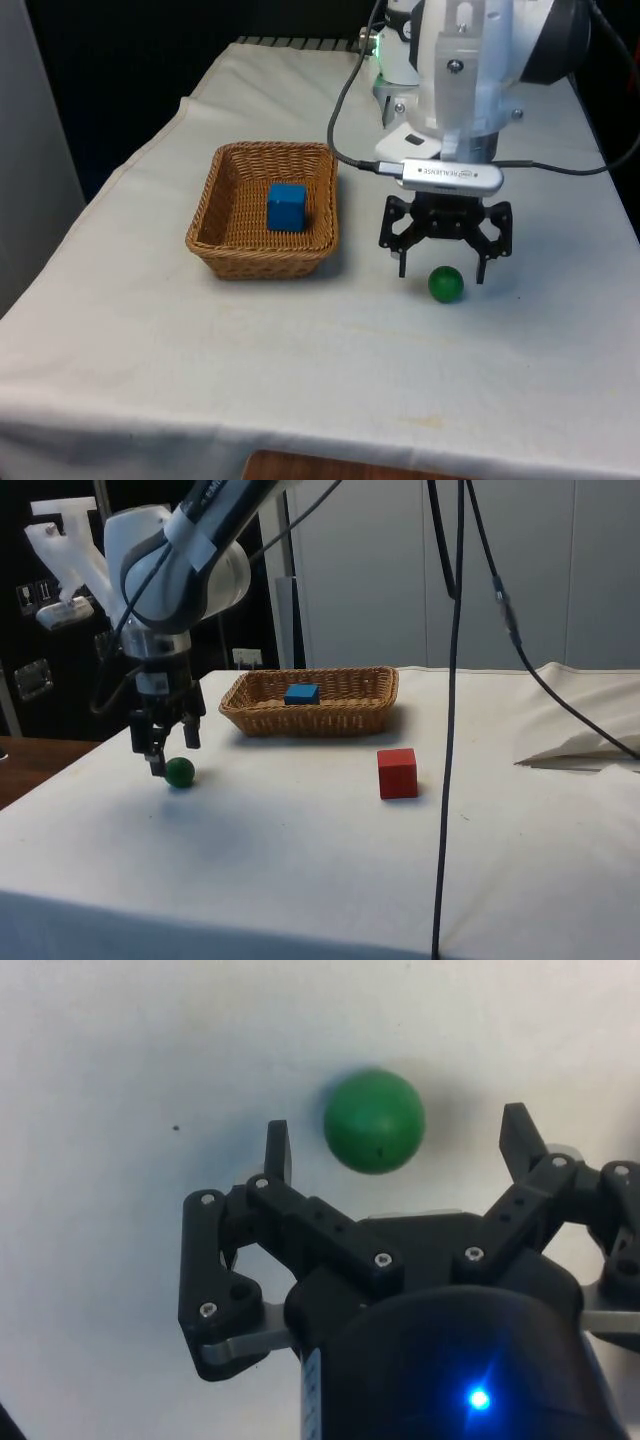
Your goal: Place all non-red objects into the basket.
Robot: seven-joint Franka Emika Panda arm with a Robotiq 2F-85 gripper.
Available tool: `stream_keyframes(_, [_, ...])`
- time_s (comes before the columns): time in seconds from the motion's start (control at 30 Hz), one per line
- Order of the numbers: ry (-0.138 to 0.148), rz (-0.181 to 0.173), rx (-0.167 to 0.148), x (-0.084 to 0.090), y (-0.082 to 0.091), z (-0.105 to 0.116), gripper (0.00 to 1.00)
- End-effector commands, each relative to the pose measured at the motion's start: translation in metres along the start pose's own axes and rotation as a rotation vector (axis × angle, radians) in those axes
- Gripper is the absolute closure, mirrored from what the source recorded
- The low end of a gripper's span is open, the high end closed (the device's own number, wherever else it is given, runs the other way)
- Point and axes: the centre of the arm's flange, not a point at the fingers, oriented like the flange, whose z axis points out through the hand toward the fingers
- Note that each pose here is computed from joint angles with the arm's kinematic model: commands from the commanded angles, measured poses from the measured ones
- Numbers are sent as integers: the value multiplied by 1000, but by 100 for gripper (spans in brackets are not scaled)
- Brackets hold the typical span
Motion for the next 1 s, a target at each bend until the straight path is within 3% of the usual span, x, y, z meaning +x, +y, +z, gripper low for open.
stream_keyframes(0.0, [-8, -1, 2, 1, 1, 3, 0])
stream_keyframes(0.67, [-6, 3, -4, 3, -2, 15, 3])
stream_keyframes(0.73, [-5, 2, -4, 3, -3, 14, 21])
stream_keyframes(0.77, [-6, 2, -5, 3, -2, 14, 43])
stream_keyframes(0.93, [-5, 1, -6, 3, -2, 14, 99])
stream_keyframes(0.97, [-6, 1, -4, 3, -2, 14, 100])
